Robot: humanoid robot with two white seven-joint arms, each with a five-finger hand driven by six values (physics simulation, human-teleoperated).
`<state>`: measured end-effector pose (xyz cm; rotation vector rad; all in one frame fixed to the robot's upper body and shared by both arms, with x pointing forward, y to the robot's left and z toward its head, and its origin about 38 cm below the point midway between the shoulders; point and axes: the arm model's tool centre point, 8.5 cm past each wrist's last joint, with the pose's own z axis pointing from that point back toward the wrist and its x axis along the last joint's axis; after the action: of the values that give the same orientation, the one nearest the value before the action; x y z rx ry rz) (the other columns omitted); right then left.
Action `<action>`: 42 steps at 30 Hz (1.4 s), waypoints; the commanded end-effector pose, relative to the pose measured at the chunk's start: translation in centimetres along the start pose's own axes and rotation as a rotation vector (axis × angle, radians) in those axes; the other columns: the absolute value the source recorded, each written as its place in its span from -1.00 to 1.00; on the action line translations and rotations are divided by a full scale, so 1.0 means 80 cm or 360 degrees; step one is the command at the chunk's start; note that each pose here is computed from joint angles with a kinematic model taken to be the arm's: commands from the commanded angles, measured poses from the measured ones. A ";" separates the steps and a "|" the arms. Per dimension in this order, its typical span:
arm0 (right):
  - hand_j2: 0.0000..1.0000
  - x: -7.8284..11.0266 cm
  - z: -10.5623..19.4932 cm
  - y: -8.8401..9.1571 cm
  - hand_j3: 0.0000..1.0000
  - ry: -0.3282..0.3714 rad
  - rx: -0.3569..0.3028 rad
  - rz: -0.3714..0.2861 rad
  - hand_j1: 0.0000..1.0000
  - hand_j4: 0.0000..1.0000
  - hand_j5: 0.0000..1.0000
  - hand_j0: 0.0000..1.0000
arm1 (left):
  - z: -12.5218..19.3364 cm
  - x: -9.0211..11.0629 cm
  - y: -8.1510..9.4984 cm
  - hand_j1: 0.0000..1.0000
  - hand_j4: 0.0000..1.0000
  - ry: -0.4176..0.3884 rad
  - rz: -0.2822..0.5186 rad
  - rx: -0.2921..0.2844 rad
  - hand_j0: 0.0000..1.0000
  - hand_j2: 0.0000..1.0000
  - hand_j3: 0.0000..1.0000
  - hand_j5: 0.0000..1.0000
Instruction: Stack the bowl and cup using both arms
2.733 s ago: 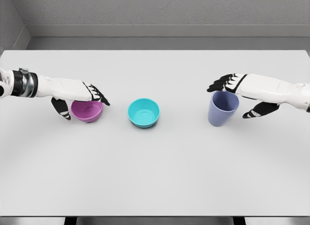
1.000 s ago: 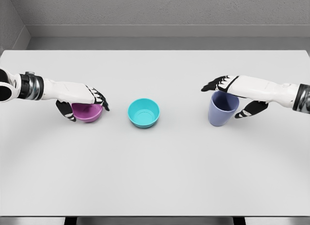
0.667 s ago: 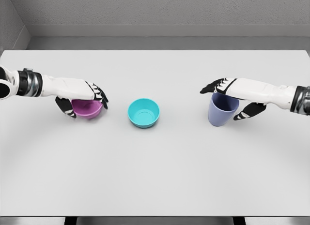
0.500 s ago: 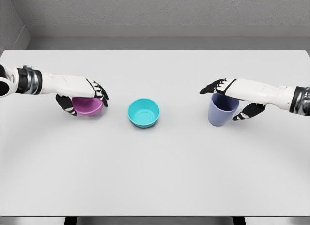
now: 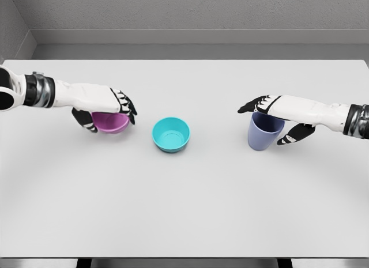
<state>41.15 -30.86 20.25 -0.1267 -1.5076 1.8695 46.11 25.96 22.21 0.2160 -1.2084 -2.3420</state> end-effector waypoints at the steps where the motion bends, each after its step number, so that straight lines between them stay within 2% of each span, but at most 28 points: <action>1: 1.00 -0.003 0.001 0.000 1.00 0.0011 -0.0005 -0.0016 1.00 1.00 1.00 1.00 | -0.001 0.004 0.004 0.48 0.48 -0.0014 -0.0009 0.0011 0.48 0.48 0.48 0.48; 14: 1.00 -0.009 -0.009 0.007 1.00 0.0013 0.0013 -0.0044 1.00 1.00 1.00 1.00 | -0.020 0.024 0.037 0.49 0.49 -0.0096 -0.0091 0.0070 0.49 0.49 0.49 0.49; 30: 1.00 -0.011 -0.012 0.011 1.00 0.0016 0.0025 -0.0058 1.00 1.00 1.00 1.00 | -0.054 0.047 0.055 0.49 0.49 -0.0205 -0.0129 0.0105 0.49 0.49 0.49 0.49; 34: 0.80 -0.011 -0.012 0.012 0.80 0.0013 0.0030 -0.0058 0.80 0.80 0.80 0.80 | -0.065 0.055 0.060 0.49 0.49 -0.0235 -0.0147 0.0109 0.49 0.49 0.49 0.49; 39: 0.43 -0.013 -0.012 0.014 0.43 0.0019 0.0042 -0.0064 0.43 0.43 0.43 0.43 | -0.078 0.064 0.064 0.49 0.49 -0.0271 -0.0160 0.0114 0.49 0.49 0.49 0.49; 42: 0.36 -0.013 -0.012 0.013 0.36 0.0017 0.0043 -0.0061 0.36 0.36 0.36 0.36 | -0.081 0.064 0.062 0.49 0.49 -0.0270 -0.0160 0.0106 0.49 0.49 0.49 0.49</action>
<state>41.94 -30.67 18.83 -0.0964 -1.4720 1.8555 45.64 16.63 22.61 0.1051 -1.3813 -2.4512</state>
